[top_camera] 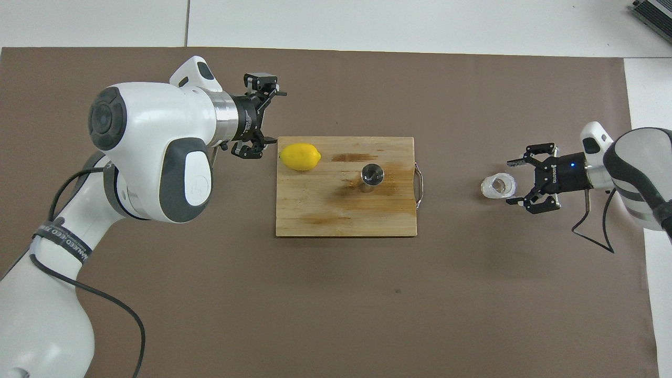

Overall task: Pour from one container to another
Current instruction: 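Withdraw the left gripper while the right gripper grasps the white cup, then lift the white cup with the right gripper toward the metal cup, then tilt the white cup over the metal cup with the right gripper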

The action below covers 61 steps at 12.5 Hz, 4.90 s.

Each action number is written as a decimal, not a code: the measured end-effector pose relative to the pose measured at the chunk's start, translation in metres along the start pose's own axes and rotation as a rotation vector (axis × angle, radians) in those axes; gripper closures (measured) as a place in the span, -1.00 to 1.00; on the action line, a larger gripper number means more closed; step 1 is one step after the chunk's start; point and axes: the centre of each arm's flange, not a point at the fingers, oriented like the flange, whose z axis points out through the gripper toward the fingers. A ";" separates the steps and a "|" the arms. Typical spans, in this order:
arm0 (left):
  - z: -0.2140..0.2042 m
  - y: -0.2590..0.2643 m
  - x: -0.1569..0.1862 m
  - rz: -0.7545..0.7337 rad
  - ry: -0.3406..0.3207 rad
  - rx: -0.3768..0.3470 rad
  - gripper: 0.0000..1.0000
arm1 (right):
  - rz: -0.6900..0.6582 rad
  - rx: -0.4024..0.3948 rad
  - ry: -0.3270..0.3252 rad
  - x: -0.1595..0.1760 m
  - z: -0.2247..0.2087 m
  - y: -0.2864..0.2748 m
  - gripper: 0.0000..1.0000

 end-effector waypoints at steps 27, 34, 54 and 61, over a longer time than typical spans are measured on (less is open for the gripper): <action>-0.251 -0.092 0.129 0.998 -0.082 0.399 -1.00 | -0.133 -0.055 -0.002 -0.008 0.037 0.011 -0.01; -0.252 -0.101 0.119 1.007 -0.100 0.409 -1.00 | 0.019 -0.089 -0.007 0.173 0.034 -0.007 -0.01; -0.255 -0.107 0.115 1.001 -0.163 0.413 -1.00 | -0.206 -0.294 -0.630 0.342 0.121 -0.066 -0.01; -0.255 -0.107 0.115 1.001 -0.163 0.413 -1.00 | -0.260 -0.324 -0.704 0.351 0.130 -0.073 -0.01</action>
